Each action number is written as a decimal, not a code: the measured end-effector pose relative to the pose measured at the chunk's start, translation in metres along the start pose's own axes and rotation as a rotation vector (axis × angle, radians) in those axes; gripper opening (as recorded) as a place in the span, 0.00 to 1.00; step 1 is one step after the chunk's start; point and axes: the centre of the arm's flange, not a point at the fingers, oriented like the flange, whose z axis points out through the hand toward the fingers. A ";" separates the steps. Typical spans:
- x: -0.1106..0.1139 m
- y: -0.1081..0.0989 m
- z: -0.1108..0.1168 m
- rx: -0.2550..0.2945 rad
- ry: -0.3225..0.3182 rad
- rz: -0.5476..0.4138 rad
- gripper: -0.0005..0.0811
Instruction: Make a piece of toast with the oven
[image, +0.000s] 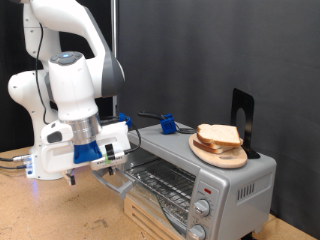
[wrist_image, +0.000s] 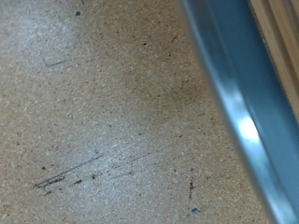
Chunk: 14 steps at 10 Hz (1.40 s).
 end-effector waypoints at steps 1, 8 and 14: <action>0.002 0.001 0.005 -0.019 0.006 -0.008 0.99; 0.033 0.032 0.044 -0.123 0.085 -0.007 0.99; 0.059 0.021 0.082 -0.112 0.117 0.099 0.99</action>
